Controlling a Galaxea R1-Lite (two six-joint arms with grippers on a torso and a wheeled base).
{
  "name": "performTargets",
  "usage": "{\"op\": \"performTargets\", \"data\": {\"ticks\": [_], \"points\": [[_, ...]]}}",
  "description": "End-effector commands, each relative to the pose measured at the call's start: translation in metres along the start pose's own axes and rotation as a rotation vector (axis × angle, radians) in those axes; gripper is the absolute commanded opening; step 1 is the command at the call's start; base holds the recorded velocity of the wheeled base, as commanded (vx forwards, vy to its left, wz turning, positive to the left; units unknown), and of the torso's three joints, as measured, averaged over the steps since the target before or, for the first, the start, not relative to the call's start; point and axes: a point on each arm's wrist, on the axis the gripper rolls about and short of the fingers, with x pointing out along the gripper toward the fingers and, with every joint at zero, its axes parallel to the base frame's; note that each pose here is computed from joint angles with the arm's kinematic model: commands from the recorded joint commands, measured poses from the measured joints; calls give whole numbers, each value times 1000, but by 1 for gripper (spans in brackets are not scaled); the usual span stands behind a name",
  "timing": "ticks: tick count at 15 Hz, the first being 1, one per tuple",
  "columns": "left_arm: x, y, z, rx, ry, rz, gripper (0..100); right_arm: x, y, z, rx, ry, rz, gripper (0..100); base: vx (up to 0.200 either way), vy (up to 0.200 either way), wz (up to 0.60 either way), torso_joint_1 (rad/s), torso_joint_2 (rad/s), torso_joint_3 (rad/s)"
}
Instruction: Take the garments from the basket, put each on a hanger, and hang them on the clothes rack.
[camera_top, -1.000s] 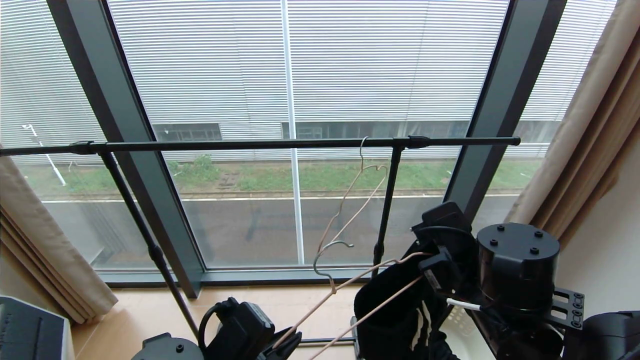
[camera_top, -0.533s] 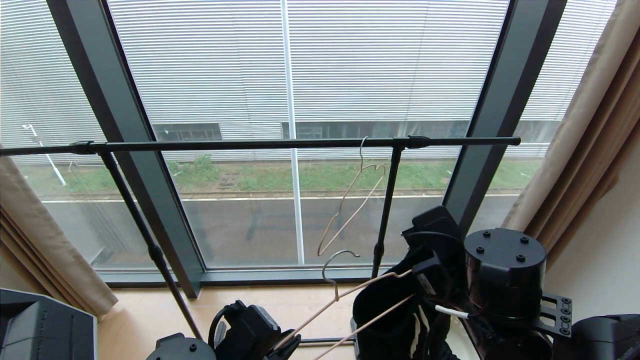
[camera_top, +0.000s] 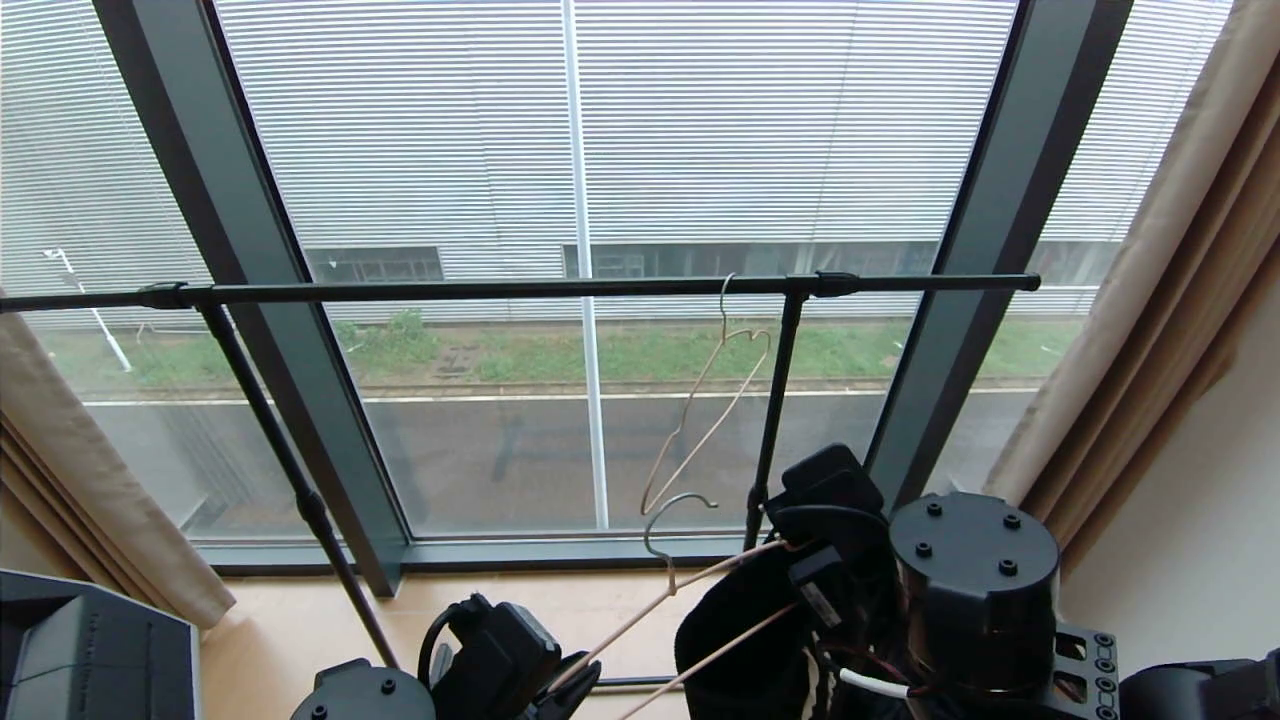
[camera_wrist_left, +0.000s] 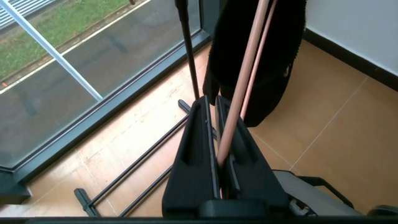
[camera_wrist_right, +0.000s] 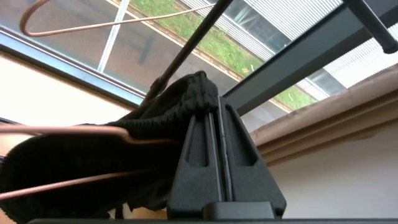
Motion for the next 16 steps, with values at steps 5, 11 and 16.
{"op": "performTargets", "data": {"ticks": [5,11,16], "points": [[1,5,1,-12,-3,22,0,-11,18,-1,-10,-24,59,0,0,0,0,0,0,0],[3,7,1,-16,-6,28,0,-35,34,26,70,-124,139,0,0,0,0,0,0,0],[3,7,1,-19,-6,28,0,-53,55,40,156,-172,215,0,0,0,0,0,0,0]]}}
